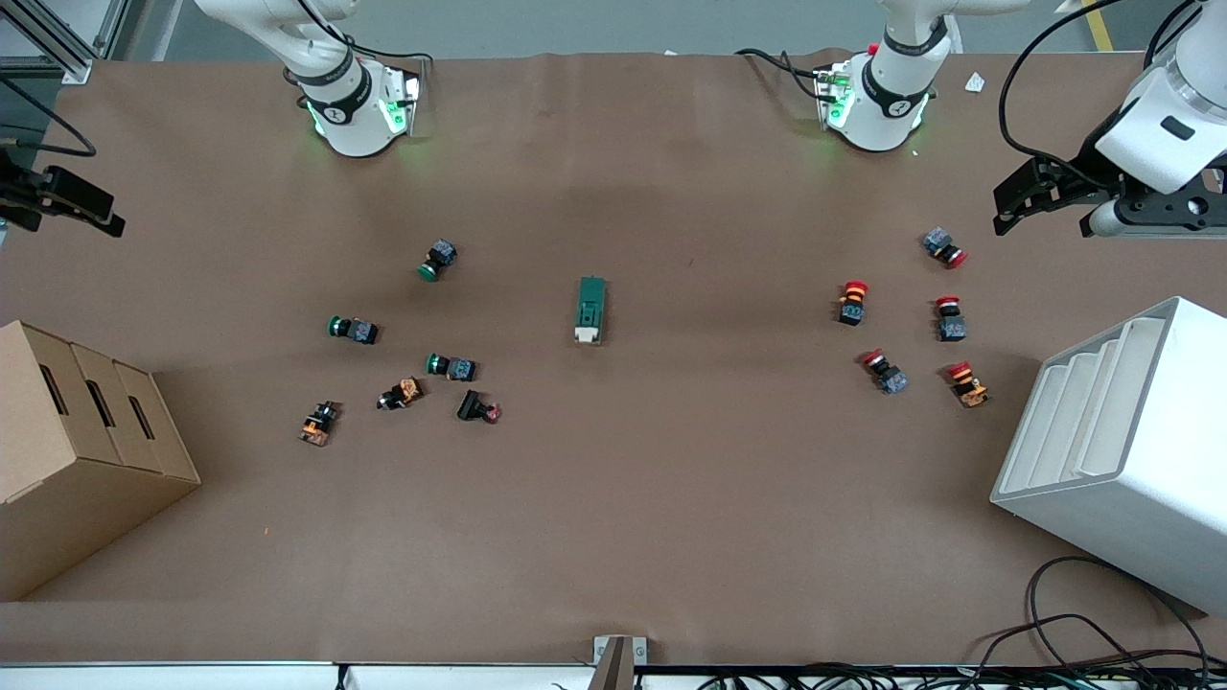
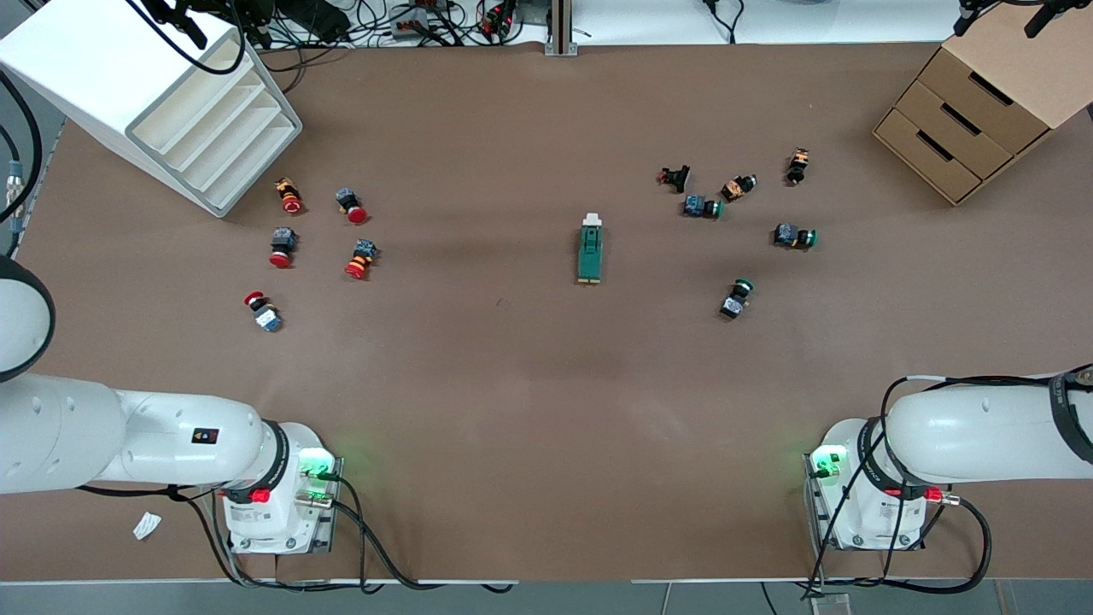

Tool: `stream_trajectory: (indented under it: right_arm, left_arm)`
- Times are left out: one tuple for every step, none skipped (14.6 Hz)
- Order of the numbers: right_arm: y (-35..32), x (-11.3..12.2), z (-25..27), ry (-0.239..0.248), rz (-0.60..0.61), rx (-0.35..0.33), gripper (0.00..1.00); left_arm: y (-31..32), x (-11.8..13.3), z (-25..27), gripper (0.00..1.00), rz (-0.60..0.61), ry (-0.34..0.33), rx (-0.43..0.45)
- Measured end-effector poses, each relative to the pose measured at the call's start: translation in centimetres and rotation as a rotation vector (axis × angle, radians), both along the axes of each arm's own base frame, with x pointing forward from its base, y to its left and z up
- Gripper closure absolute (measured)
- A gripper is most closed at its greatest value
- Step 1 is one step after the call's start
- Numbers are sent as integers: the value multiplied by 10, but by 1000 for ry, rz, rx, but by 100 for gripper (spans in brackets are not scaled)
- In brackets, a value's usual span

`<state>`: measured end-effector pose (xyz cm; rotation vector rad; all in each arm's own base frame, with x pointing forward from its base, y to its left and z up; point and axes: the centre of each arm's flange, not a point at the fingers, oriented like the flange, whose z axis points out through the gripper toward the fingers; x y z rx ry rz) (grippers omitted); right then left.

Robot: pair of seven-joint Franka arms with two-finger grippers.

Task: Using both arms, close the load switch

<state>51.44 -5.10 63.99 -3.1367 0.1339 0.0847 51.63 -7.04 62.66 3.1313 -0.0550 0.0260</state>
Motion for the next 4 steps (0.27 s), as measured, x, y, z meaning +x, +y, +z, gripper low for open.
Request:
stream_trajectory:
  right_arm:
    - [-1, -3, 4, -7, -2, 1, 0]
    - [-1, -6, 6, -12, -2, 1, 0]
    - [-1, -9, 8, -15, -2, 1, 0]
    - [-1, -10, 9, -17, -2, 2, 0]
  left_arm:
    - [0, 0, 0, 0, 0, 0, 0]
    - [0, 0, 0, 0, 0, 1, 0]
    - [0, 0, 0, 0, 0, 1, 0]
    - [0, 0, 0, 0, 0, 1, 0]
